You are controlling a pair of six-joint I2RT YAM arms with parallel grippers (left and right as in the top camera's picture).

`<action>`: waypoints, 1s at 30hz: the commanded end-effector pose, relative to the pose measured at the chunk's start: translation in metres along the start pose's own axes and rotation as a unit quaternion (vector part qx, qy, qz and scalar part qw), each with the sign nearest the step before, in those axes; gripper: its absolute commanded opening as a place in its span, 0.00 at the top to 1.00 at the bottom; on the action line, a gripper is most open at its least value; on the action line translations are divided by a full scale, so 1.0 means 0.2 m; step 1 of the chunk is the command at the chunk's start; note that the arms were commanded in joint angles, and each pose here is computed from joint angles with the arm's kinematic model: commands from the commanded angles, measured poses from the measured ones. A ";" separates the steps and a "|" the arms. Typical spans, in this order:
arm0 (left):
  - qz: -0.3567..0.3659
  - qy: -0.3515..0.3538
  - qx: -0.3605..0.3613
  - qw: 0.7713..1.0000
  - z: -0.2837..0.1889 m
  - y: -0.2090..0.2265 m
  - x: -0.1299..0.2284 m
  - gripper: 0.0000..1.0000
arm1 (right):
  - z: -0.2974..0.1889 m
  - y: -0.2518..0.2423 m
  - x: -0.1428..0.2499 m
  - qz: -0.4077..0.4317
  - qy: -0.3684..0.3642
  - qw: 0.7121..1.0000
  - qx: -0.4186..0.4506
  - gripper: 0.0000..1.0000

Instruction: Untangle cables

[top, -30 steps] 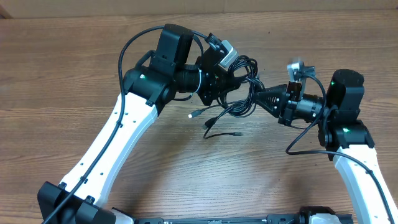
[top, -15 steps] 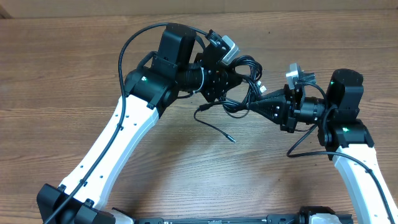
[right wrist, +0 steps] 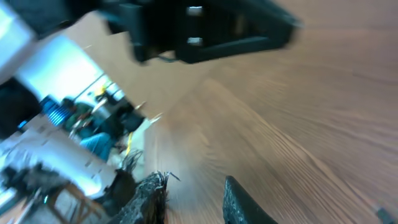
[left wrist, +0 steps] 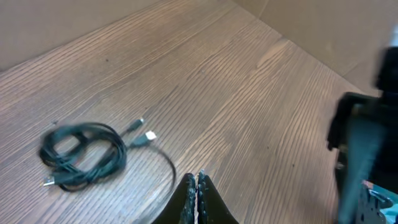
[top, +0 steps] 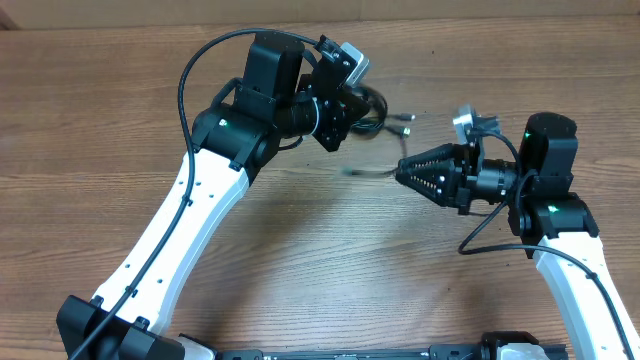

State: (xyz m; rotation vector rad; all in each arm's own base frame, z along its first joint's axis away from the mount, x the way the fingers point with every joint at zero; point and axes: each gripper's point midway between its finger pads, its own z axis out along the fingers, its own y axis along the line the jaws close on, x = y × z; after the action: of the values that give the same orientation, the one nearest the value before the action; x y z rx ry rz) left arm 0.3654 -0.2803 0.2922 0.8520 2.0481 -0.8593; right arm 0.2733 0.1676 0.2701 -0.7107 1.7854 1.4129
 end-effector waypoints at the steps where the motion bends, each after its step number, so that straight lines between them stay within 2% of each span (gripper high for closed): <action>1: -0.001 -0.014 0.014 1.000 -0.03 -0.04 -0.06 0.96 | -0.01 -0.07 -0.02 0.023 -0.008 0.998 0.049 0.71; 3: -0.002 -0.012 0.010 1.000 -0.03 -0.04 -0.05 0.93 | -0.01 -0.07 -0.02 0.023 -0.009 0.998 0.054 0.63; 6: -0.008 -0.004 -0.015 1.000 -0.03 0.01 -0.03 0.90 | -0.02 -0.16 -0.01 0.040 -0.010 0.994 0.105 0.56; 8: -0.015 0.006 -0.047 0.999 -0.03 0.06 -0.01 0.80 | -0.05 -0.24 0.01 0.069 -0.012 0.986 0.153 0.47; 12: -0.054 0.031 -0.138 0.988 -0.05 0.22 0.07 0.68 | -0.11 -0.40 0.07 0.129 -0.016 0.959 0.251 0.29; 13: -0.076 0.043 -0.179 0.980 -0.05 0.30 0.12 0.59 | -0.15 -0.46 0.10 0.158 -0.019 0.943 0.292 0.23; 16: -0.089 0.059 -0.203 0.973 0.00 0.38 0.17 0.31 | -0.18 -0.49 0.12 0.174 -0.019 0.933 0.313 0.16; 20: -0.098 0.085 -0.210 0.969 0.13 0.47 0.27 0.04 | -0.18 -0.49 0.14 0.179 -0.016 0.932 0.314 0.12; 21: -0.100 0.092 -0.214 0.967 0.16 0.50 0.30 0.00 | -0.18 -0.49 0.14 0.181 -0.015 0.932 0.314 0.11; 26: -0.106 0.112 -0.229 0.961 0.35 0.65 0.43 0.00 | -0.18 -0.49 0.17 0.193 -0.007 0.929 0.314 0.09; 30: -0.111 0.101 -0.273 0.950 0.44 0.80 0.47 0.01 | -0.18 -0.48 0.20 0.205 0.001 0.927 0.315 0.08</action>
State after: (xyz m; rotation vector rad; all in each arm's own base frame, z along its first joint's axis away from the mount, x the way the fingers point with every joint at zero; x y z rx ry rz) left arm 0.4533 -0.2425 0.1326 0.5106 2.4434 -0.3792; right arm 0.3200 0.1124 0.1852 -0.0076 2.3056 0.9790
